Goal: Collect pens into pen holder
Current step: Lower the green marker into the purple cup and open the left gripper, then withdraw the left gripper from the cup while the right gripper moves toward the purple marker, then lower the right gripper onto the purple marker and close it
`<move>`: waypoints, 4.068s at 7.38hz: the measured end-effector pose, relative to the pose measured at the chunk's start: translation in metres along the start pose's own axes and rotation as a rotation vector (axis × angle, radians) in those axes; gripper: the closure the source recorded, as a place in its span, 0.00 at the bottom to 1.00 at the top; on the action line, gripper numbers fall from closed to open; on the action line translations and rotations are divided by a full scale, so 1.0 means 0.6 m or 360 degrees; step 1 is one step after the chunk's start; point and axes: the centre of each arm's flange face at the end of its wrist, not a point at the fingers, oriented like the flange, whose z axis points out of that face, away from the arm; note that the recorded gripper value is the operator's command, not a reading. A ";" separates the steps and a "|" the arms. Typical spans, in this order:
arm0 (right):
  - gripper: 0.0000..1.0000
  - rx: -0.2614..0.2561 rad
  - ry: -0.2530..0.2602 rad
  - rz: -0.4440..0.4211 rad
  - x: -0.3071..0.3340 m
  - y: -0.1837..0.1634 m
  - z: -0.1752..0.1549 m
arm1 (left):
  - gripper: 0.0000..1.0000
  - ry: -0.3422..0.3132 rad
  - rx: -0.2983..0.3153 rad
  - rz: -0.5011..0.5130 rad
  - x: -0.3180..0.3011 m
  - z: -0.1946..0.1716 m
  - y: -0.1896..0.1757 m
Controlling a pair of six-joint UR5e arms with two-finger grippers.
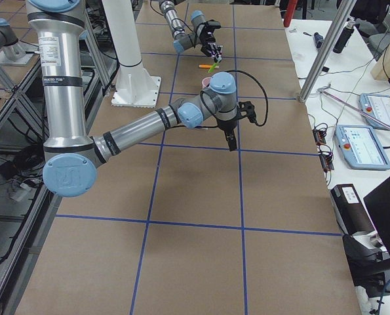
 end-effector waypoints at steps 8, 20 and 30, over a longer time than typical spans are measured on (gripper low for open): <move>0.00 -0.0003 0.0002 0.0003 0.001 0.000 0.002 | 0.00 -0.0082 0.0009 -0.0005 0.009 0.052 0.089; 0.00 -0.0026 -0.0094 0.0282 -0.137 0.000 0.019 | 0.00 -0.0533 -0.1345 -0.0240 -0.071 -0.124 -0.133; 0.23 0.0217 0.0231 0.0647 -0.501 0.175 0.285 | 0.00 -0.0789 -0.1511 -0.0412 -0.131 -0.327 -0.153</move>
